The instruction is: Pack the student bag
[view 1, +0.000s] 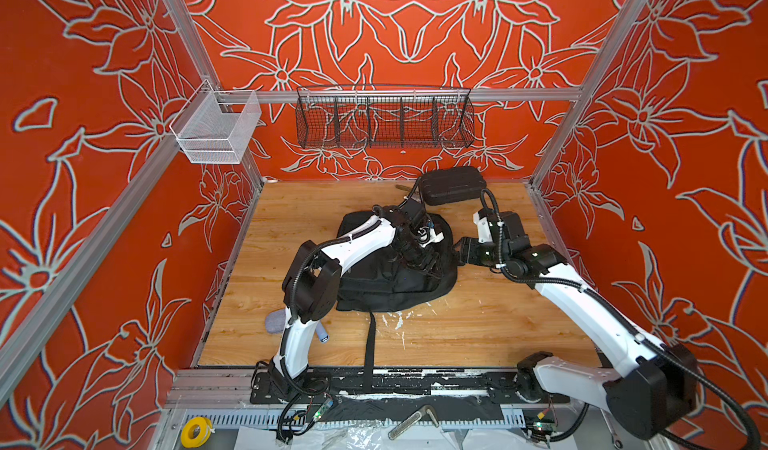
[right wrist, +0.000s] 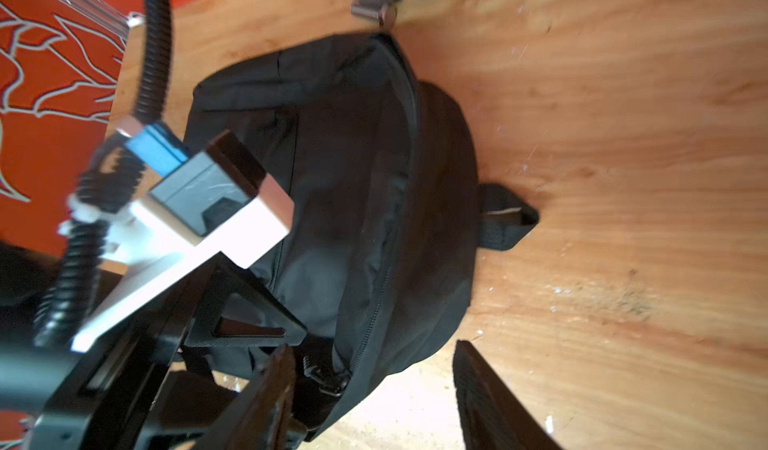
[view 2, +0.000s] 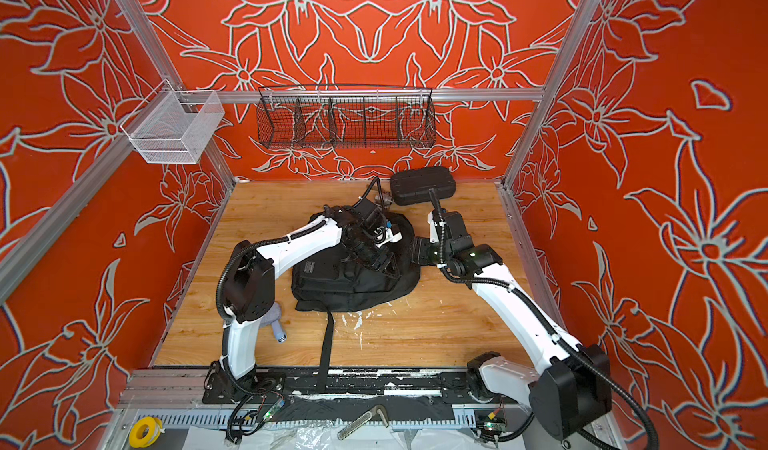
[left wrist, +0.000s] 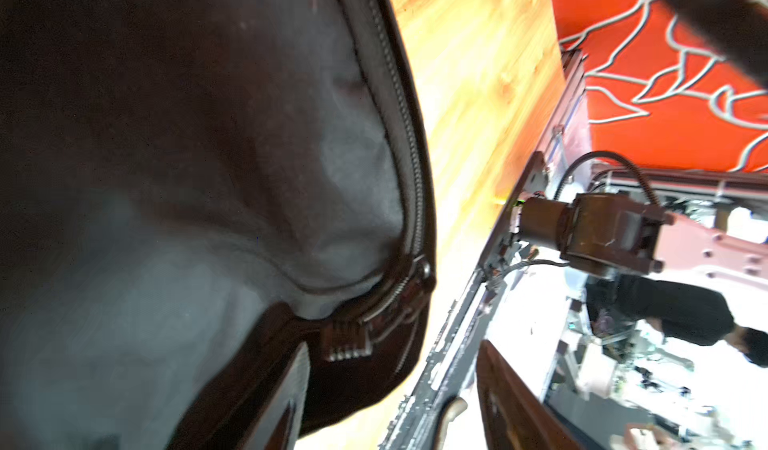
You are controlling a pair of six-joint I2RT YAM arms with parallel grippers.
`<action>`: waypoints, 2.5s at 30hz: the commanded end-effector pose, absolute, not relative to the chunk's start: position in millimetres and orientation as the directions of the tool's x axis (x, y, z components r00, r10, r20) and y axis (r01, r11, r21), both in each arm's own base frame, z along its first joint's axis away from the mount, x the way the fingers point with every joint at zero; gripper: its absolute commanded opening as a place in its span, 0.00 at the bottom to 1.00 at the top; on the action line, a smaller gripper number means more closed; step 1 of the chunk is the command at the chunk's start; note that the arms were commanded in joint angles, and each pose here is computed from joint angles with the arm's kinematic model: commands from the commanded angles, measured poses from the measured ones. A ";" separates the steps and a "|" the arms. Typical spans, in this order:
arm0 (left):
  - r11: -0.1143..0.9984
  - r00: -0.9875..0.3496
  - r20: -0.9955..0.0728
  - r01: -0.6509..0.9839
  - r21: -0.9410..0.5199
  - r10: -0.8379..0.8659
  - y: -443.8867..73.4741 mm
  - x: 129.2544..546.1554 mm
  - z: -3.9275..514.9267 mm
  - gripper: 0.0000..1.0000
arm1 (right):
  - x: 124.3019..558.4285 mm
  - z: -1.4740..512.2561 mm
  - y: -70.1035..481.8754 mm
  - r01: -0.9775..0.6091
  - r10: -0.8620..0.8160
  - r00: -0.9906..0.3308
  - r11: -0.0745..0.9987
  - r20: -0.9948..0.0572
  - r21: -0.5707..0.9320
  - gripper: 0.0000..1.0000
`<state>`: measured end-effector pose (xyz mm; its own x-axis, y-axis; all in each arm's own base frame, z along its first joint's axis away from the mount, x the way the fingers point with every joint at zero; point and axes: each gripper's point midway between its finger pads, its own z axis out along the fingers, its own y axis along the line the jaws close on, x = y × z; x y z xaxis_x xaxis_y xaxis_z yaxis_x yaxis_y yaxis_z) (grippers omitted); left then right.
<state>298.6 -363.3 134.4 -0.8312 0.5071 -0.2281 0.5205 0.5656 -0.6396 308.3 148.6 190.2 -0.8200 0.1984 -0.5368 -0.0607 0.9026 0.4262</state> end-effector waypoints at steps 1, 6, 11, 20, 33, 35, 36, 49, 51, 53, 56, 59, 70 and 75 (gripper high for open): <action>0.547 -0.786 -0.312 0.602 -0.581 0.534 -359.8 305.6 142.8 0.62 | 308.5 190.5 157.1 -0.017 0.244 -0.849 0.874 -0.468 0.486 0.63; 0.517 -0.747 -0.325 0.646 -0.562 0.580 -370.0 297.0 137.5 0.53 | 313.5 168.5 161.9 0.032 0.255 -0.884 0.868 -0.391 0.495 0.62; 0.527 -0.745 -0.293 0.643 -0.556 0.600 -368.3 292.8 124.0 0.44 | 316.6 152.9 167.6 0.057 0.256 -0.905 0.863 -0.339 0.501 0.57; 0.516 -0.736 -0.285 0.647 -0.562 0.614 -370.0 286.7 118.6 0.24 | 327.4 139.2 173.6 0.110 0.313 -0.900 0.836 -0.302 0.537 0.34; 0.500 -0.686 -0.422 0.725 -0.475 0.593 -359.5 288.8 137.6 0.00 | 325.3 137.2 163.1 0.138 0.344 -0.883 0.841 -0.320 0.523 0.00; 0.499 -0.671 -0.468 0.741 -0.449 0.575 -355.5 288.7 143.8 0.24 | 326.2 139.9 165.0 0.130 0.344 -0.881 0.836 -0.324 0.534 0.00; 0.495 -0.659 -0.495 0.752 -0.436 0.566 -354.3 288.7 146.7 0.33 | 326.4 140.9 165.9 0.126 0.342 -0.882 0.834 -0.324 0.537 0.00; 0.413 -0.499 -0.690 0.857 -0.307 0.524 -364.8 296.0 137.0 0.39 | 324.4 147.6 170.1 0.088 0.311 -0.891 0.832 -0.331 0.547 0.00; 0.390 -0.467 -0.707 0.876 -0.285 0.531 -365.7 291.5 134.1 0.37 | 324.8 148.9 170.5 0.086 0.311 -0.891 0.831 -0.331 0.549 0.00; 0.370 -0.441 -0.726 0.889 -0.271 0.528 -364.7 286.9 132.1 0.37 | 324.3 149.5 170.3 0.087 0.310 -0.892 0.832 -0.329 0.548 0.00; 0.348 -0.417 -0.743 0.901 -0.261 0.524 -365.7 283.3 131.4 0.38 | 323.8 150.9 169.7 0.089 0.311 -0.891 0.833 -0.330 0.546 0.00; 0.355 -0.433 -0.721 0.895 -0.272 0.540 -367.8 284.7 119.8 0.39 | 324.3 153.2 169.4 0.092 0.317 -0.889 0.832 -0.331 0.548 0.00; 0.302 -0.394 -0.730 0.916 -0.263 0.558 -382.4 267.1 108.5 0.45 | 326.4 158.8 173.0 0.116 0.355 -0.880 0.804 -0.315 0.583 0.00; 0.326 -0.426 -0.692 0.903 -0.281 0.582 -384.7 272.8 93.1 0.35 | 328.1 162.2 174.2 0.112 0.355 -0.880 0.802 -0.317 0.587 0.00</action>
<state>277.7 -381.0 110.4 -0.4262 0.5427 -0.7237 0.8988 0.3450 -0.2706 318.4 168.1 138.3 -0.9015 0.3263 -0.2844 0.1308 0.8317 0.5396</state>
